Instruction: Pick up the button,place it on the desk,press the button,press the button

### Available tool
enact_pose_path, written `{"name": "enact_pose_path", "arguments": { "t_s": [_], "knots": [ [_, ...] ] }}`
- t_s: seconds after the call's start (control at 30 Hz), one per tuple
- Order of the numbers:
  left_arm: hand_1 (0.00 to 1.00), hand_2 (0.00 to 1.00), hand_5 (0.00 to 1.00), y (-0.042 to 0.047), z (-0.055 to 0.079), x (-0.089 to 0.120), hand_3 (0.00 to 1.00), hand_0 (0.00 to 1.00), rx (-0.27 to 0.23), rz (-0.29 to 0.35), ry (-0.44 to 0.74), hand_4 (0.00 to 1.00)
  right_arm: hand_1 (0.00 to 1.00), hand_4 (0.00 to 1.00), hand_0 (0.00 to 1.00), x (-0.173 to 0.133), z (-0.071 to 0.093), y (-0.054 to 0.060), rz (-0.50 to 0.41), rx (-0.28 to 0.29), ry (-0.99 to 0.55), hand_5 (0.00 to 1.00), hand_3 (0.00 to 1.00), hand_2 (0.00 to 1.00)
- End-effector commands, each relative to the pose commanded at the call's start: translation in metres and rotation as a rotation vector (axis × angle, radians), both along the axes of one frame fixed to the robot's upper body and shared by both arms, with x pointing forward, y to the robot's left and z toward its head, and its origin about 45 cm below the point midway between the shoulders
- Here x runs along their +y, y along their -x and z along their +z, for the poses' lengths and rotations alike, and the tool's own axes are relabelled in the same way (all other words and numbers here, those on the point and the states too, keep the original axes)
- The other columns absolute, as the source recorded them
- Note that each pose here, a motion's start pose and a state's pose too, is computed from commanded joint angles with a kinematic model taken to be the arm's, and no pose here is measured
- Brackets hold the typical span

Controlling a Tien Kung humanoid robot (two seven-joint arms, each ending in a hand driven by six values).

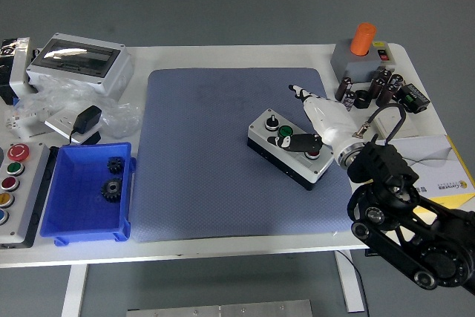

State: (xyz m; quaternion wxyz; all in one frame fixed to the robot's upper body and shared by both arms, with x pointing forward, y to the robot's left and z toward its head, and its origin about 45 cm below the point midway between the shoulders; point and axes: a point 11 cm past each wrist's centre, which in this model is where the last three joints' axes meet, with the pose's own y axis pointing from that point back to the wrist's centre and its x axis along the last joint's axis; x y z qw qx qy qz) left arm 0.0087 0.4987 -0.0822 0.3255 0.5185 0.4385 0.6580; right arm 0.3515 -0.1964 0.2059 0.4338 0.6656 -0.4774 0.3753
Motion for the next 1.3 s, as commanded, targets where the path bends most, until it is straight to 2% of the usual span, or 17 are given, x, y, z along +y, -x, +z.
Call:
{"name": "enact_pose_path", "arguments": {
  "t_s": [0.2, 0.43, 0.7, 0.73, 0.9, 0.93, 1.1, 1.13, 1.3],
  "knots": [
    [0.616, 0.557, 0.203, -0.0007, -0.001, -0.001, 0.707, 0.633, -0.001, -0.001, 0.002, 0.76, 0.858, 0.998, 0.828, 0.001, -0.017, 0.0, -0.01, 0.053, 0.009, 0.528, 0.998, 0.94],
    [0.616, 0.556, 0.203, -0.0004, -0.001, -0.002, 0.709, 0.632, 0.002, 0.003, 0.003, 0.761, 0.854, 0.998, 0.823, 0.0, -0.033, -0.003, -0.032, 0.09, 0.033, 0.531, 0.998, 0.933],
    [0.616, 0.556, 0.203, -0.0003, -0.003, -0.005, 0.71, 0.633, 0.004, 0.002, 0.009, 0.761, 0.852, 0.998, 0.818, 0.0, -0.04, -0.001, -0.046, 0.097, 0.066, 0.532, 0.998, 0.931],
    [0.616, 0.556, 0.202, -0.0001, -0.003, -0.006, 0.712, 0.632, 0.005, 0.002, 0.01, 0.762, 0.829, 0.998, 0.781, 0.0, -0.041, -0.001, -0.05, 0.096, 0.07, 0.536, 0.998, 0.917],
    [0.616, 0.556, 0.202, 0.0029, -0.005, -0.01, 0.712, 0.632, 0.016, 0.007, 0.015, 0.762, 0.829, 0.998, 0.781, -0.004, -0.042, -0.002, -0.074, 0.086, 0.08, 0.536, 0.998, 0.917],
    [0.615, 0.556, 0.2, 0.0035, -0.006, -0.011, 0.712, 0.632, 0.019, 0.007, 0.016, 0.762, 0.727, 0.998, 0.64, -0.004, -0.042, -0.002, -0.077, 0.085, 0.081, 0.534, 0.998, 0.829],
    [0.615, 0.556, 0.2, 0.0029, -0.006, -0.013, 0.712, 0.632, 0.019, 0.004, 0.018, 0.762, 0.727, 0.998, 0.64, -0.005, -0.044, -0.002, -0.088, 0.081, 0.082, 0.534, 0.998, 0.829],
    [0.616, 0.555, 0.2, 0.0024, -0.006, -0.013, 0.713, 0.632, 0.017, 0.003, 0.018, 0.761, 0.572, 0.89, 0.378, -0.005, -0.044, -0.002, -0.089, 0.081, 0.083, 0.362, 0.989, 0.7],
    [0.616, 0.555, 0.2, 0.001, -0.006, -0.012, 0.713, 0.632, 0.013, 0.0, 0.016, 0.761, 0.572, 0.89, 0.378, -0.003, -0.047, -0.001, -0.088, 0.087, 0.09, 0.362, 0.989, 0.7]
  ]
}}
